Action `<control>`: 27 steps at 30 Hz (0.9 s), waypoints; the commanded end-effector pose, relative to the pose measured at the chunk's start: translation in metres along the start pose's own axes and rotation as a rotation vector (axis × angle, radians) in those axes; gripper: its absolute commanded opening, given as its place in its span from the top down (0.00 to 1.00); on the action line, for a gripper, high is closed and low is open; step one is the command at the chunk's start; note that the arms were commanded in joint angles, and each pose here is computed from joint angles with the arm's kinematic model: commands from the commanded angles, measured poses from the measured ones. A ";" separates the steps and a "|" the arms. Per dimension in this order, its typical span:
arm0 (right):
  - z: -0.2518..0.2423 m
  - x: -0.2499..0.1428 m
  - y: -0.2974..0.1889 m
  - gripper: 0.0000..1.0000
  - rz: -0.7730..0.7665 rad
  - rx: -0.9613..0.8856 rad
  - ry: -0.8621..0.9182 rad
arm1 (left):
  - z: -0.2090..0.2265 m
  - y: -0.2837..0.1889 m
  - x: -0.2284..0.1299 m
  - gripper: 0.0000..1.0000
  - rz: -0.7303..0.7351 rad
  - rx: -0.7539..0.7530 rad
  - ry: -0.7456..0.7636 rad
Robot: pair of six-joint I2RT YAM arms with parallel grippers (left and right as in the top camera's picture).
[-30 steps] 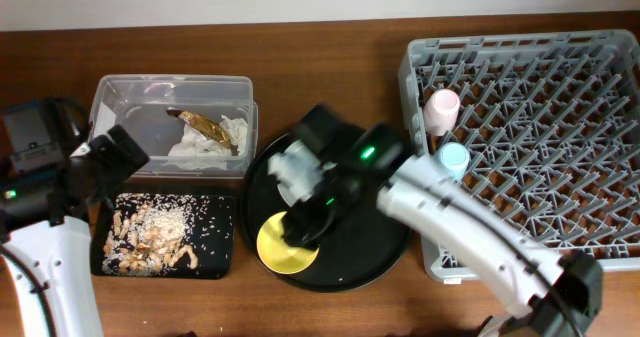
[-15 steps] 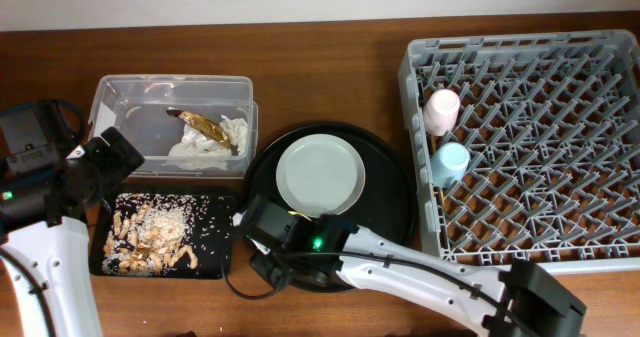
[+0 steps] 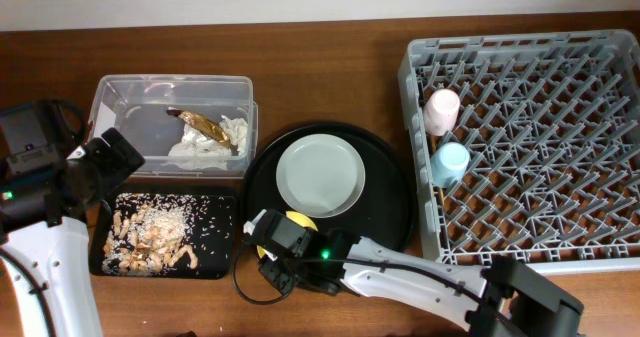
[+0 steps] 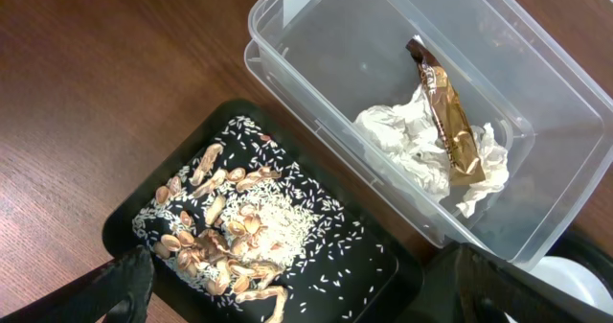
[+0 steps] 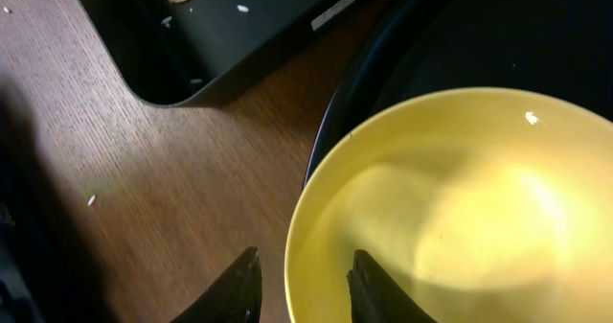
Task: Sort waste into correct bins and load items into the dishwasher rack
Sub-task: 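Grasp the rim of the yellow bowl with the right gripper, then carry the yellow bowl right and set it upright in the rack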
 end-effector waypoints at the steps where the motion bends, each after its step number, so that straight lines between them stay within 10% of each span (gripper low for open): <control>1: -0.006 -0.011 0.016 0.68 0.042 -0.028 0.001 | 0.003 -0.002 0.000 0.01 -0.006 0.013 -0.011; 9: -0.007 -0.013 0.017 0.92 0.058 -0.035 0.004 | 0.003 -0.002 -0.001 0.01 -0.006 0.013 -0.011; 23: -0.012 -0.025 0.016 0.77 0.120 -0.059 0.011 | 0.003 -0.002 -0.001 0.01 -0.006 0.013 -0.011; 27: -0.009 -0.024 0.015 0.92 0.122 -0.039 0.012 | 0.003 -0.002 0.000 0.01 -0.006 0.013 -0.011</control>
Point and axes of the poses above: each gripper's point midway between its finger pads, its own y axis out along the fingers, its own z axis along the line the jaws close on, x = y × z, the point moved 6 cm from there along -y, back along the fingers, and after that the axes turned 10 degrees about y, right-handed, at the moved point
